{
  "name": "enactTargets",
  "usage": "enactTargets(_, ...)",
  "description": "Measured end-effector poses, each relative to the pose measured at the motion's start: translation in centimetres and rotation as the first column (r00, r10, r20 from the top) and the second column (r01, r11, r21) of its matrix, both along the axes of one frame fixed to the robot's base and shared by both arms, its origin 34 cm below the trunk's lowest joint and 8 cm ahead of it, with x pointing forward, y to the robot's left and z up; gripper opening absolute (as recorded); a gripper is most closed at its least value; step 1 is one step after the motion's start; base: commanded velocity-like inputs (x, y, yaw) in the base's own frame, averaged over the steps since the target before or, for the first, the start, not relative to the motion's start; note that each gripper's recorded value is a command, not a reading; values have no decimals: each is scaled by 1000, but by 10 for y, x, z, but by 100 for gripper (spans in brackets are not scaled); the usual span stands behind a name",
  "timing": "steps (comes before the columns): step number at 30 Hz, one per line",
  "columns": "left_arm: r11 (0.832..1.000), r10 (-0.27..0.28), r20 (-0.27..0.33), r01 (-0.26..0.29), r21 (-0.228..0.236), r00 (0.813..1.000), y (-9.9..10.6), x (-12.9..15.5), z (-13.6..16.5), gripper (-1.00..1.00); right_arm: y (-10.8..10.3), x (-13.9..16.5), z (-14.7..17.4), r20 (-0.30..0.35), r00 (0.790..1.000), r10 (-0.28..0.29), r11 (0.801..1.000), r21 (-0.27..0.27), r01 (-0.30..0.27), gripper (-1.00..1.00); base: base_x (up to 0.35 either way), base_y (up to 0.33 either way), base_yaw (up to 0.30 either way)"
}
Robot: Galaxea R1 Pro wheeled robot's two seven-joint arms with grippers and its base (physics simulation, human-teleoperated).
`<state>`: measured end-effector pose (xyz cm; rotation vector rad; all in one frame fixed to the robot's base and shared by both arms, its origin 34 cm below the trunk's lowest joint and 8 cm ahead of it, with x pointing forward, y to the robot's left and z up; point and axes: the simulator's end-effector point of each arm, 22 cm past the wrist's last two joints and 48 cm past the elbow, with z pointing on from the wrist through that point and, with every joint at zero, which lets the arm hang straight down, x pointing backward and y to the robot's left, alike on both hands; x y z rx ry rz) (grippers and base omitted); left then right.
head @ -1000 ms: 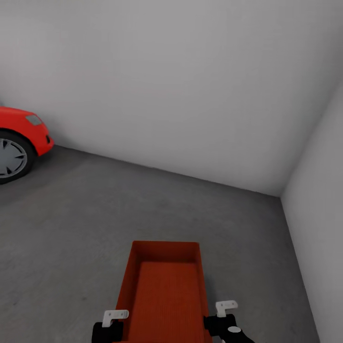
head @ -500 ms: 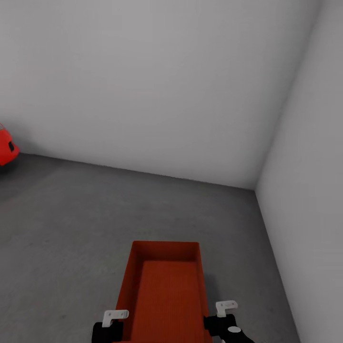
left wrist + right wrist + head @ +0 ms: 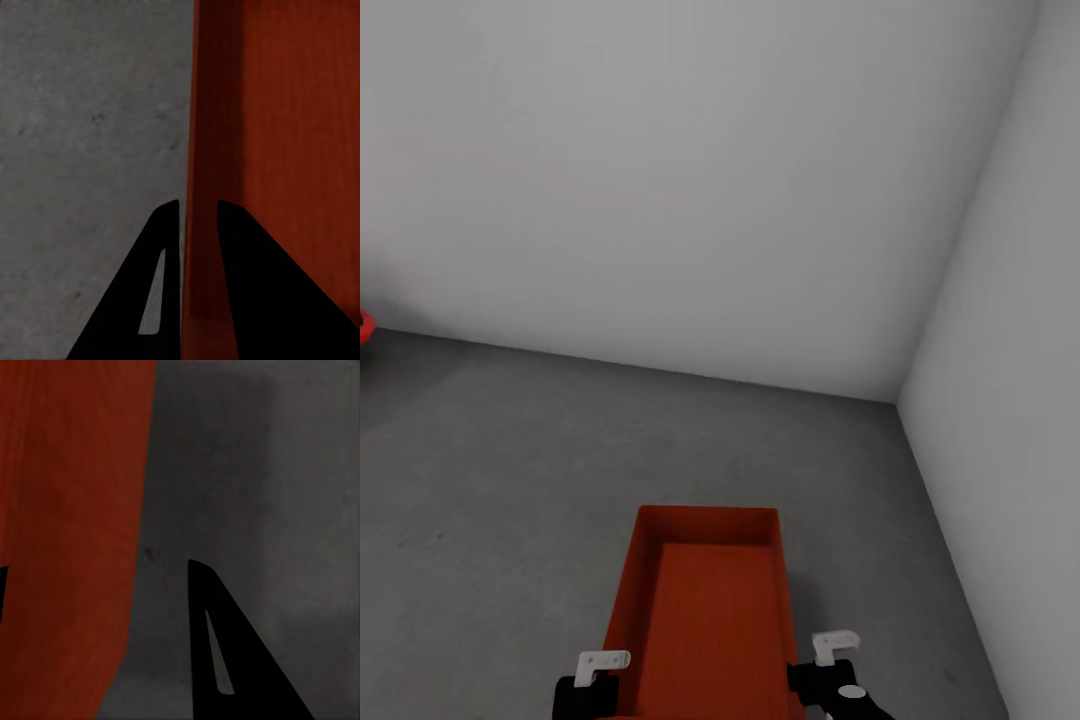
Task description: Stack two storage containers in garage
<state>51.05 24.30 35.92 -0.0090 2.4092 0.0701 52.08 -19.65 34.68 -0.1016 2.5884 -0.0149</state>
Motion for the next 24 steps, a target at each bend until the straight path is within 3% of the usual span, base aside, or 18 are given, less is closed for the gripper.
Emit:
enactTargets(12, 1000, -1, 0, 1, 1, 1000, 0, 0, 0, -100, 0, 0, 0, 0, 1000, 0, 1000, 0, 0, -100, 289, 193, -6)
enactTargets(24, 1000, -1, -1, 1, 0, 1000, 0, 0, 0, -100, 0, 0, 0, -1, 1000, 0, 1000, 0, 0, -100, 33, 22, -224)
